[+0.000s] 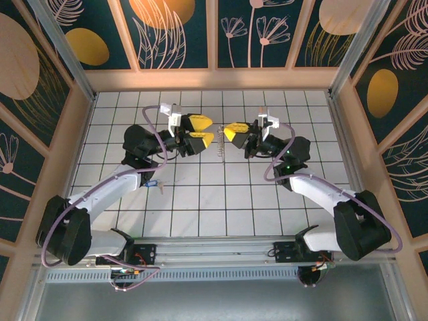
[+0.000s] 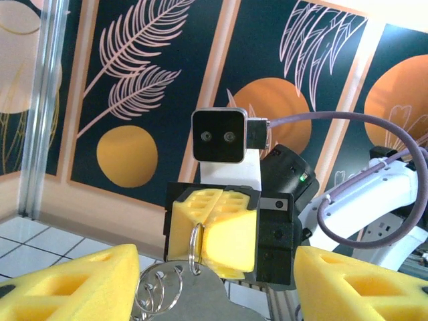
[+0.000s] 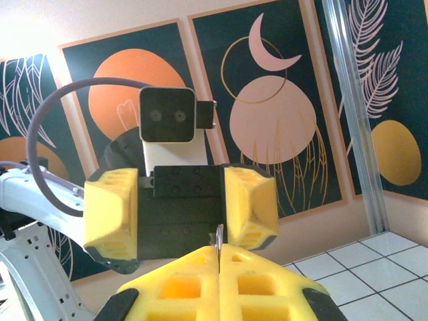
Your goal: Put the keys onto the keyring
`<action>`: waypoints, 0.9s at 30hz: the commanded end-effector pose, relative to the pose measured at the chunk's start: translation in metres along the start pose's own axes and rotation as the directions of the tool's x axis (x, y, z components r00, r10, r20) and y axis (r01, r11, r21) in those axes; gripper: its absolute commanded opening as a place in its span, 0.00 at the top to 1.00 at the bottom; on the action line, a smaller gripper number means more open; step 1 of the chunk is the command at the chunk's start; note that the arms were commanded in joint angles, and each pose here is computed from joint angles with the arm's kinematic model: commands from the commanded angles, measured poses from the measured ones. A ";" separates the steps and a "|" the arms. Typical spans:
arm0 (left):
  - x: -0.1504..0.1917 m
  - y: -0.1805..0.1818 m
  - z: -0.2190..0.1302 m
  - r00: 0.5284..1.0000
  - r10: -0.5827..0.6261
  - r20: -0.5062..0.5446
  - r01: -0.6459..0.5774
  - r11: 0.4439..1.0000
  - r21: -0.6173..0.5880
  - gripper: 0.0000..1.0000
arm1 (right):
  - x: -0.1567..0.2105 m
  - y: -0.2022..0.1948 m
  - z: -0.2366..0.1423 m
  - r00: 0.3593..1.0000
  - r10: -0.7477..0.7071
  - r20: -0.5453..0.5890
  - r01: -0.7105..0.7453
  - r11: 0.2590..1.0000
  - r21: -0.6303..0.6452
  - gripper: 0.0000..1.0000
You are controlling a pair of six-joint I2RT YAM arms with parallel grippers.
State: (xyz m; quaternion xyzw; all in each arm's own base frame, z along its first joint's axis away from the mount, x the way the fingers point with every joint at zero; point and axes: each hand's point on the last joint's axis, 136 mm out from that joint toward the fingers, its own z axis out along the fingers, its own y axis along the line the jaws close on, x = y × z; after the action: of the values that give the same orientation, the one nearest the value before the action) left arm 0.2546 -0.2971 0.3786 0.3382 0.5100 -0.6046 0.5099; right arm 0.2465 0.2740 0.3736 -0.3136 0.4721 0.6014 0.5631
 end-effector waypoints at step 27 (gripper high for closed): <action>-0.010 -0.008 0.004 0.999 -0.036 0.030 0.032 0.994 0.108 0.55 | -0.014 0.019 0.019 0.998 -0.050 0.036 0.053 0.994 -0.099 1.00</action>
State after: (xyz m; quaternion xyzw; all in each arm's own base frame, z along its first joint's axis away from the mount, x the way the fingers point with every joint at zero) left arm 0.2528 -0.3011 0.3788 0.3331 0.4959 -0.6444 0.4774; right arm 0.2449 0.2876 0.3747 -0.3214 0.4660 0.6133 0.5508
